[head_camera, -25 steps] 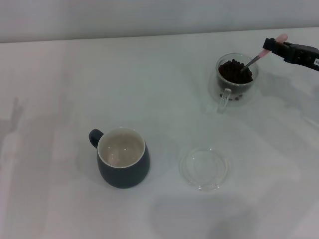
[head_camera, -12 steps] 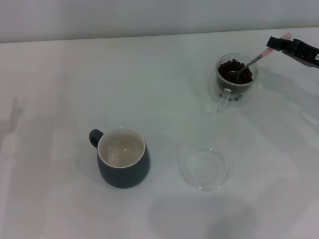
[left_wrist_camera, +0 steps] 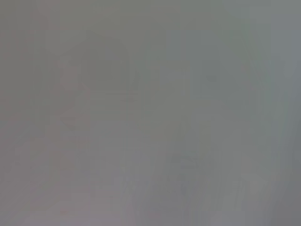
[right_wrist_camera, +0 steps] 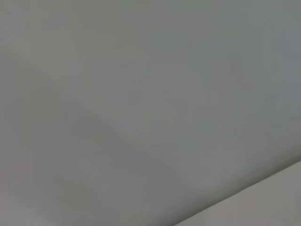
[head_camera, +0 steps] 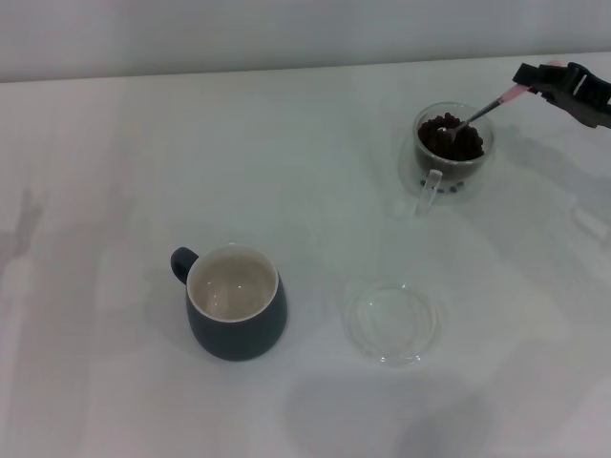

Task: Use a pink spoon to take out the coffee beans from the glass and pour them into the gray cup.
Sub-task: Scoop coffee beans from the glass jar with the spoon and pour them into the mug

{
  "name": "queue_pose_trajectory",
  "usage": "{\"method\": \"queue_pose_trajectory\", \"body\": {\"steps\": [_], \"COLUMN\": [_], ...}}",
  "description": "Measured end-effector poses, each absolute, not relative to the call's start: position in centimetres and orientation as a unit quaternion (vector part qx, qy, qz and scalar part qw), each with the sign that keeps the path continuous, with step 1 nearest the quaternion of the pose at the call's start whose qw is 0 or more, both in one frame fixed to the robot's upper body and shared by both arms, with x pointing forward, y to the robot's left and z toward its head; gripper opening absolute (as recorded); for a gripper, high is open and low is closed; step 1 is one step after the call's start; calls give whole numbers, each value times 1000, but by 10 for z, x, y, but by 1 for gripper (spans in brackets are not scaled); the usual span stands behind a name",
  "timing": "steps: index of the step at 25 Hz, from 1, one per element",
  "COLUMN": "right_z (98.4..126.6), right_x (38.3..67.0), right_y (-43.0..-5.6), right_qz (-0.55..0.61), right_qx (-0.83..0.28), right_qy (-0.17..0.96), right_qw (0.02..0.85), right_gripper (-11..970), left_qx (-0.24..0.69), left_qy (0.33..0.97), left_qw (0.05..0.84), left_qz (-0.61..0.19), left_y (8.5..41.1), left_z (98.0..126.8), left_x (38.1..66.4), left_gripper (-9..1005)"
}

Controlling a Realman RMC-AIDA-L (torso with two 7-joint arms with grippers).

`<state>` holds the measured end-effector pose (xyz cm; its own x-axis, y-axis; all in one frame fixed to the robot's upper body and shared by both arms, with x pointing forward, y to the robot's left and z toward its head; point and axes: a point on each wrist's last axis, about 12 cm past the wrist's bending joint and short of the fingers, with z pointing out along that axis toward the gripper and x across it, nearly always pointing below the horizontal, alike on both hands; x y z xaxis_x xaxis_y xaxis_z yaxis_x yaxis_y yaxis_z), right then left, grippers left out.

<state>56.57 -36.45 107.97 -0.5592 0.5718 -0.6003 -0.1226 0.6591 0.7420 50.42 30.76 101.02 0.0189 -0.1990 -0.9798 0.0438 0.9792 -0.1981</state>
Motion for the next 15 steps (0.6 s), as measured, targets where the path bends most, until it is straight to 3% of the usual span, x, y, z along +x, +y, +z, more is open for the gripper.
{"method": "queue_pose_trajectory", "body": {"steps": [15], "right_z": [1076], "right_x": [566], "right_y": [-372], "right_qz": [400], "right_qx": [220], "right_qy": [790], "right_qw": [409], "right_gripper": [146], "left_qx": [-55], "left_qy": [694], "left_qw": [713], "left_qz": [-87], "left_y": [307], "left_z": [1011], "left_x": [506], "left_gripper": [883]}}
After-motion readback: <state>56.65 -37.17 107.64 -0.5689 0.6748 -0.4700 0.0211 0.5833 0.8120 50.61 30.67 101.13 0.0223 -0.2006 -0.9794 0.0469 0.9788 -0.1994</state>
